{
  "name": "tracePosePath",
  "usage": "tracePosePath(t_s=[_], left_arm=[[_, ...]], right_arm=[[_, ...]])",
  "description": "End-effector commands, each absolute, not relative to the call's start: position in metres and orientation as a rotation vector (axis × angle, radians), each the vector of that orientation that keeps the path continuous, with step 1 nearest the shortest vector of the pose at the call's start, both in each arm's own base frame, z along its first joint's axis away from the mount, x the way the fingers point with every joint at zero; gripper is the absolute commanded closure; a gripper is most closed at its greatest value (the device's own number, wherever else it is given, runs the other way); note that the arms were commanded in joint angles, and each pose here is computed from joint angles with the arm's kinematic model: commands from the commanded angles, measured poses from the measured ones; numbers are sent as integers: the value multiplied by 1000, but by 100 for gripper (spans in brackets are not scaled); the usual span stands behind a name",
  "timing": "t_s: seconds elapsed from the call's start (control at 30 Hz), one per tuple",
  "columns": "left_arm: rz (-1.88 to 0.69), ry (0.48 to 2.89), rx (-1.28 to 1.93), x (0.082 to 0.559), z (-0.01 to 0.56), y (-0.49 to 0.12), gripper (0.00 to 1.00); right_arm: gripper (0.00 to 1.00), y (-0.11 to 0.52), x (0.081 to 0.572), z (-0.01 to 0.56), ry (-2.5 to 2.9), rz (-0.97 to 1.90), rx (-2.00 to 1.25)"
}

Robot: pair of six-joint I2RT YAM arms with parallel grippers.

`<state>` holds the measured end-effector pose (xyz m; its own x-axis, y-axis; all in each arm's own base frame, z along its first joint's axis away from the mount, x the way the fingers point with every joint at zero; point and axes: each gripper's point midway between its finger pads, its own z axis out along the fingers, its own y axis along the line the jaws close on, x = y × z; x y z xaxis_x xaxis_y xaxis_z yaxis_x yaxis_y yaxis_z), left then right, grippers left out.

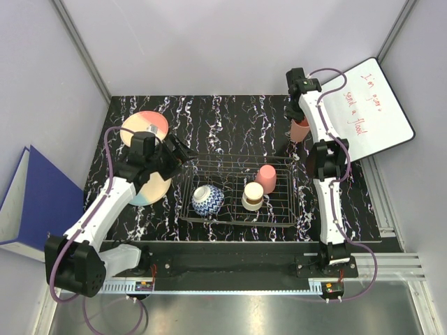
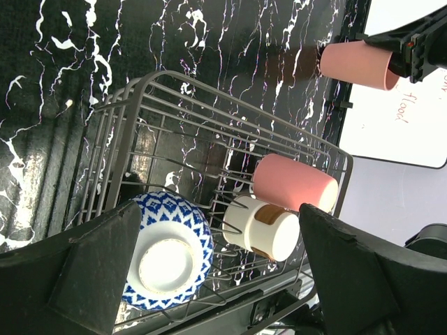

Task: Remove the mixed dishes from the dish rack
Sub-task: Place the cup at the center of the board.

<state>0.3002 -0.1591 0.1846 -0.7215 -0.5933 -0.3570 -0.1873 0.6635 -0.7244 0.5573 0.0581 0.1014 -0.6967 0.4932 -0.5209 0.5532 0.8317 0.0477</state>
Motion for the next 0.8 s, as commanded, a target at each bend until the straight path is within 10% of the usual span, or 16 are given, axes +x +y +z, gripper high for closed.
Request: tracePosePath(t_s=[0.0, 0.4, 0.53, 0.77], left_arm=[[-951, 2246, -528, 303, 199, -165, 1], [-965, 2186, -422, 299, 223, -177, 1], [-905, 2112, -157, 302, 260, -209, 1], [-781, 2100, 421, 286, 264, -319, 1]], right_arm=[[55, 55, 563, 158, 2365, -86, 757], [19, 80, 547, 351, 1989, 269, 664], [14, 115, 490, 451, 1822, 360, 412], [9, 163, 388, 453, 1724, 544, 277]])
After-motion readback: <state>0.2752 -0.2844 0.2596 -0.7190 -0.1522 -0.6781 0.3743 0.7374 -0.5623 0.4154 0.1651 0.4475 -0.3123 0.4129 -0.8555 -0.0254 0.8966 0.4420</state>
